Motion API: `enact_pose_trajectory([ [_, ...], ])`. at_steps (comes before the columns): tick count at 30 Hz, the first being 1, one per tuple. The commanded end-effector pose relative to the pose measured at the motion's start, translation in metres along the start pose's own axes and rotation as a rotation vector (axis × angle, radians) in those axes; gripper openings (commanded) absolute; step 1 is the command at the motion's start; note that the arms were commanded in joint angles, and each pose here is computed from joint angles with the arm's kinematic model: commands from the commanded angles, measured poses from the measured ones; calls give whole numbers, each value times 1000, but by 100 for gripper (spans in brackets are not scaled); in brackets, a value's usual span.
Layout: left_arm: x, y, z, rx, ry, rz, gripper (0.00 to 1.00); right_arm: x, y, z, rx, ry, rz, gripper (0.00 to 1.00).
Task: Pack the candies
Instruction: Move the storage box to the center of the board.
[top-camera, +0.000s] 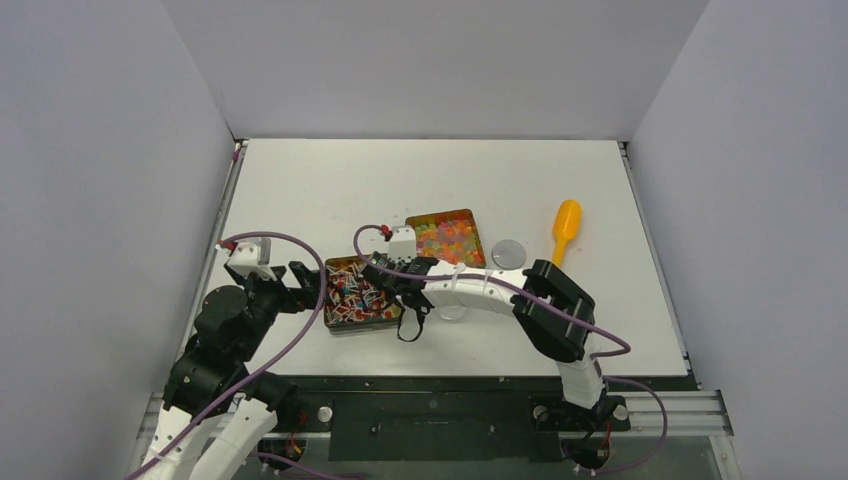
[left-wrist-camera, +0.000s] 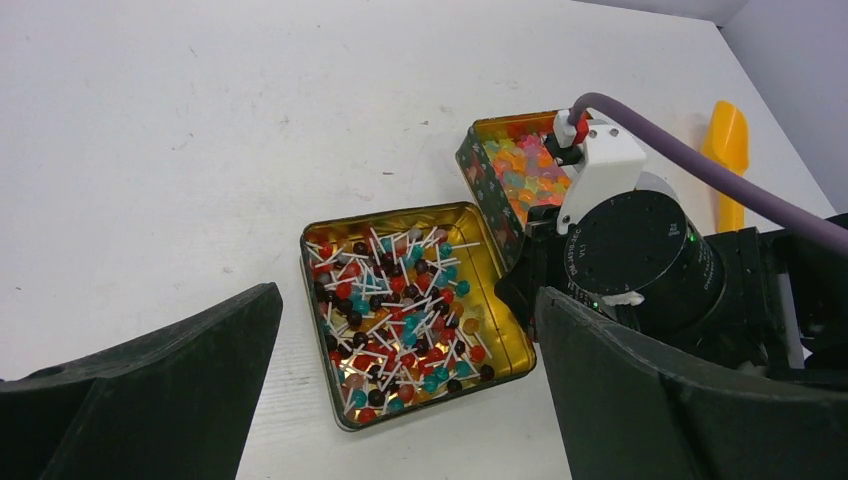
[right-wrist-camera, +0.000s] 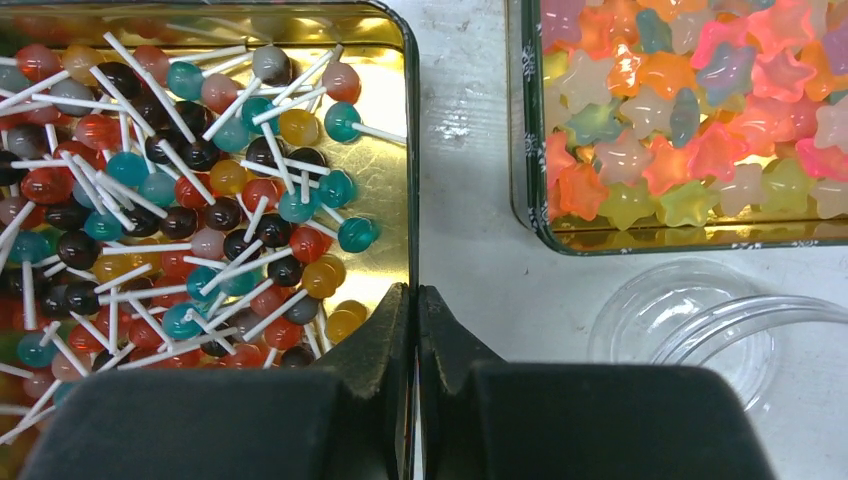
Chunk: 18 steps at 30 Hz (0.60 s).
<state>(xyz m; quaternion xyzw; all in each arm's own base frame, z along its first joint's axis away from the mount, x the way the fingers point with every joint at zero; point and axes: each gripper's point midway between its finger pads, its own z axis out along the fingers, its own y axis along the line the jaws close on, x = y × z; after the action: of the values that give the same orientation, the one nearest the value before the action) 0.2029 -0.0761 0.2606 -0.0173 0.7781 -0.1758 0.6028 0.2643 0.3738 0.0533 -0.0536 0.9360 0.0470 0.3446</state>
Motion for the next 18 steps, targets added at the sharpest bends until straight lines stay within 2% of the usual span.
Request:
enact_pose_trajectory([
  [1,-10,-3,-1,10,-38,-19,96,-22,-6,5,-6,-26,35,0],
  [18,-9,-2,3,7,-29,-20,96,-77,-19,22,0,-48,-82,0],
])
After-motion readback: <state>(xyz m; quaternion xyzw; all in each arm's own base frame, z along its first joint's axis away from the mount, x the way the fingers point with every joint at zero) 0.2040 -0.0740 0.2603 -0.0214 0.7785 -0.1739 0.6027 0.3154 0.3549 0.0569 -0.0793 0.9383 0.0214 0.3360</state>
